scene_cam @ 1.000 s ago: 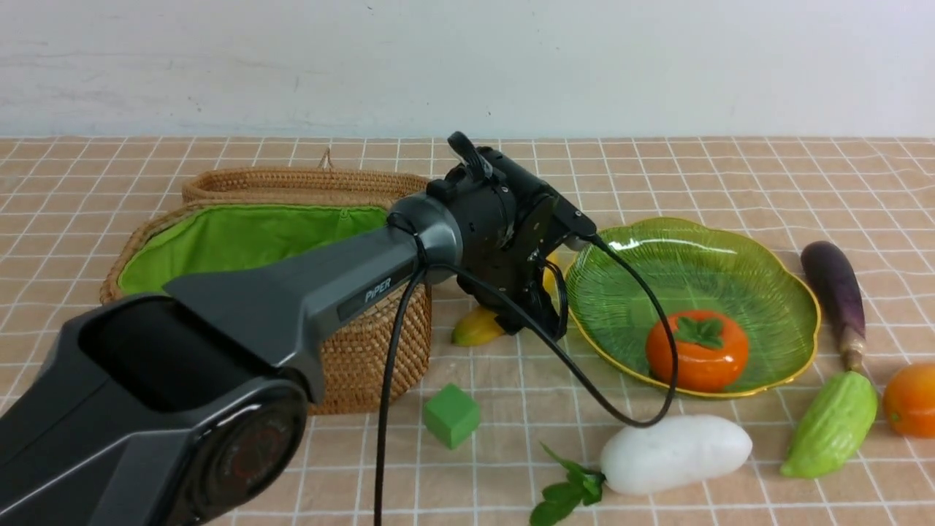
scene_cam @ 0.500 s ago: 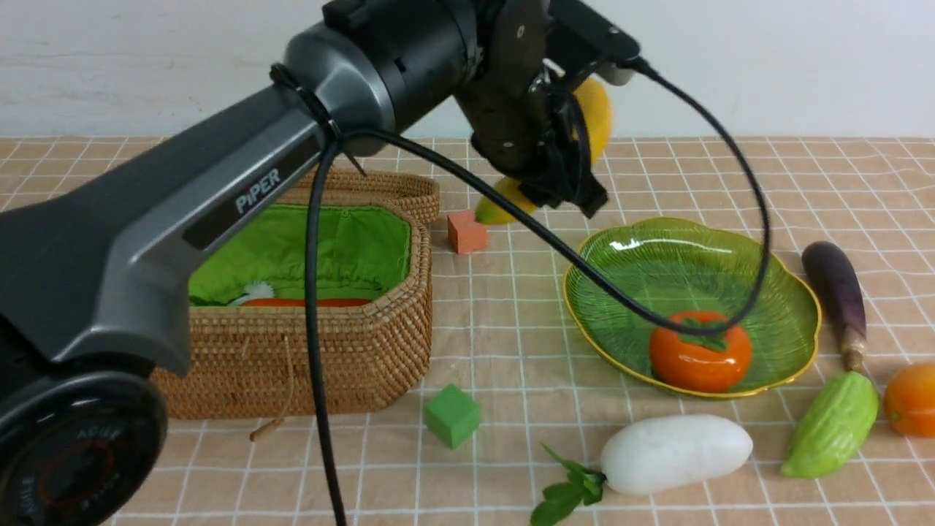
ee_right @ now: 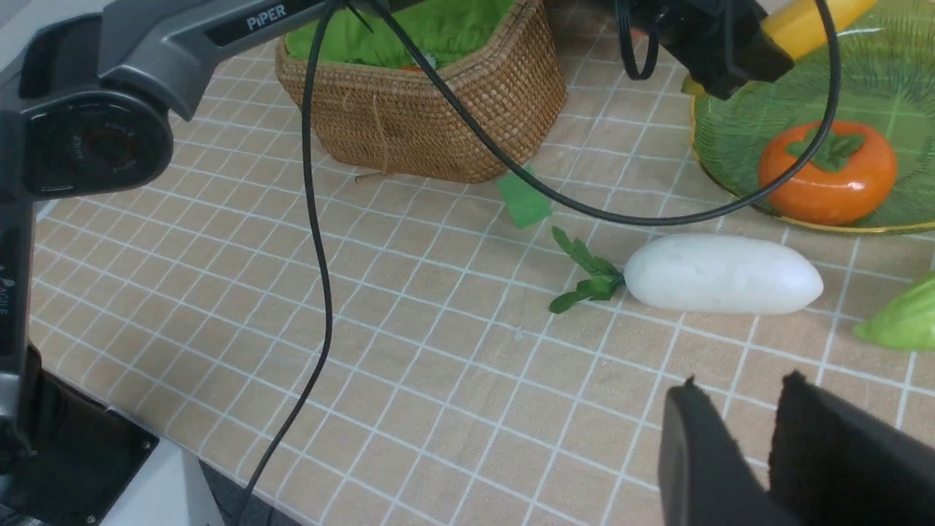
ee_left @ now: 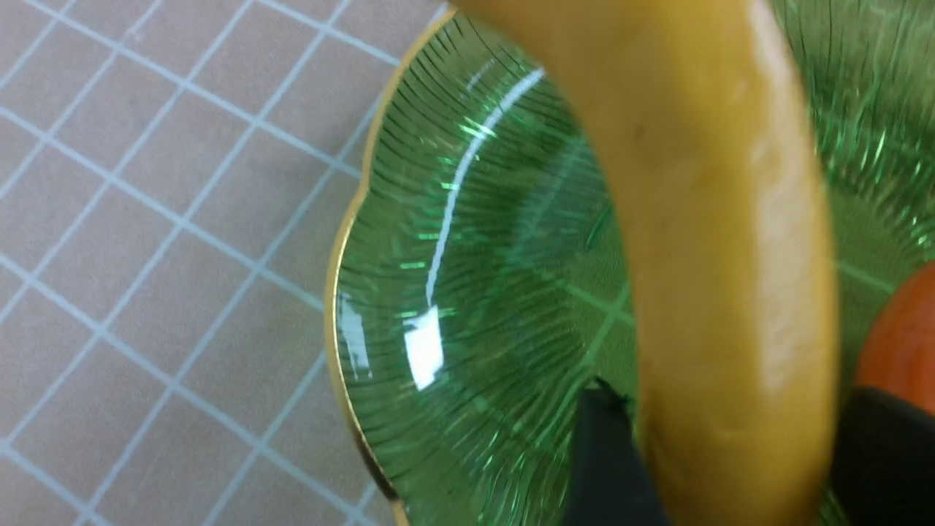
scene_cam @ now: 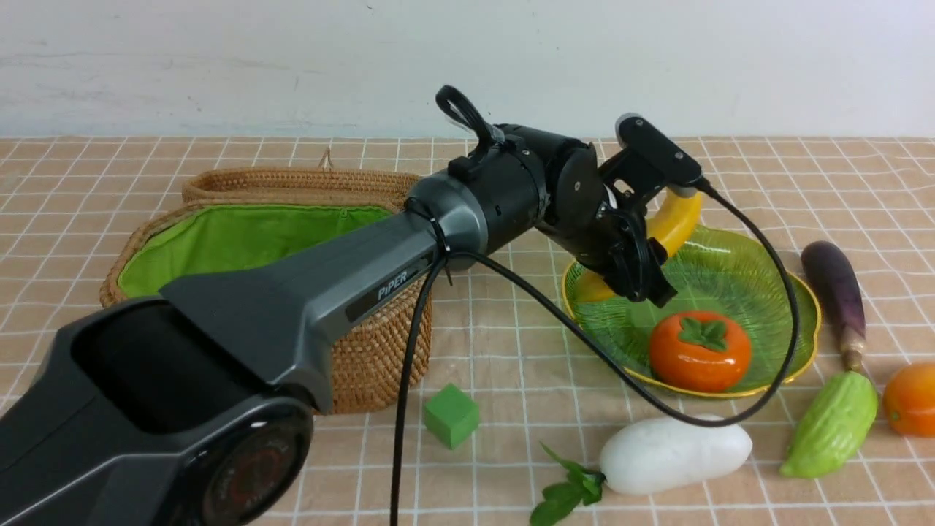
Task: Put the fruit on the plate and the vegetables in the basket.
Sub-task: Use the left arm to grab a banana and put it into the right plate, then take a daikon with your right arm and place it on the basket on the left.
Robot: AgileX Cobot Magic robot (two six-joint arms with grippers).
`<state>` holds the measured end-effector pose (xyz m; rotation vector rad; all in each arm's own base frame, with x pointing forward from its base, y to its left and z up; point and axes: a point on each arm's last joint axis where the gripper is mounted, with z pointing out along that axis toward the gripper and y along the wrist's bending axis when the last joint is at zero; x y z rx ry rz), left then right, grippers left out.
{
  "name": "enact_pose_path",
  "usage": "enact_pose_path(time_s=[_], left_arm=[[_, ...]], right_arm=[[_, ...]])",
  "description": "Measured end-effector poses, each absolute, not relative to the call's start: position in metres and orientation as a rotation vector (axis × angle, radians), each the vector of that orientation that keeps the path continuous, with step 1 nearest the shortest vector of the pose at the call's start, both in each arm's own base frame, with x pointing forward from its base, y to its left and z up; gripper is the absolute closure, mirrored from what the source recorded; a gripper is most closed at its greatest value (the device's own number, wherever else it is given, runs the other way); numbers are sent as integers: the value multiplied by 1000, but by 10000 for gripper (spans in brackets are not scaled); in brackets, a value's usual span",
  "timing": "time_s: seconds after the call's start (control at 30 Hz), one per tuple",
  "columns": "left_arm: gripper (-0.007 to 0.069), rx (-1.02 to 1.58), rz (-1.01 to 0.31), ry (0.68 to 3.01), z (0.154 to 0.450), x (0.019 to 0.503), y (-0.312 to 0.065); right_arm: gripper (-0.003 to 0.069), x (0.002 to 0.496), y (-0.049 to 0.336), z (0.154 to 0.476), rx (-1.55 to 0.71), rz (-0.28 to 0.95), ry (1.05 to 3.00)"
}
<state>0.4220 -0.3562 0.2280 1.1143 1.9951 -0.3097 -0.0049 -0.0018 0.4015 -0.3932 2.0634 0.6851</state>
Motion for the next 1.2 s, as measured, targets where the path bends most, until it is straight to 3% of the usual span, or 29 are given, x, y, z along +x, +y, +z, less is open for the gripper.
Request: enact_pose_path(time_s=[0.17,0.33,0.43,0.57,0.6,0.7,0.8,0.9,1.0,1.2], left_arm=[[35,1094,-347,2004,229,421,-358],[19,1111,-389,2120,243,408,-351],[85,1080,-420,2191,268,396,-342],[369,957,-447,2297,355,355,-306],[492,925,-453,2314,379,340,-294],[629,879,-462,2300,423,312,-270],[638,819,-487,2217,469,277,-240],[638,794,-498,2185,489,247,-214],[638,801,-487,2211,486,213,-186],[638,774,-490,2269,437,153,-138]], right_arm=[[487,-5,-2,401,-393,684,2063],[485,-4,-3,401,-382,676,2064],[484,-1,-3,401,-352,656,2071],[482,17,3,401,-294,557,2131],[483,26,8,401,-290,517,2159],[480,46,24,398,-305,449,2231],[476,78,51,390,-403,354,2318],[472,102,73,379,-552,259,2365],[469,127,95,361,-743,152,2417],[469,162,128,328,-1018,55,2465]])
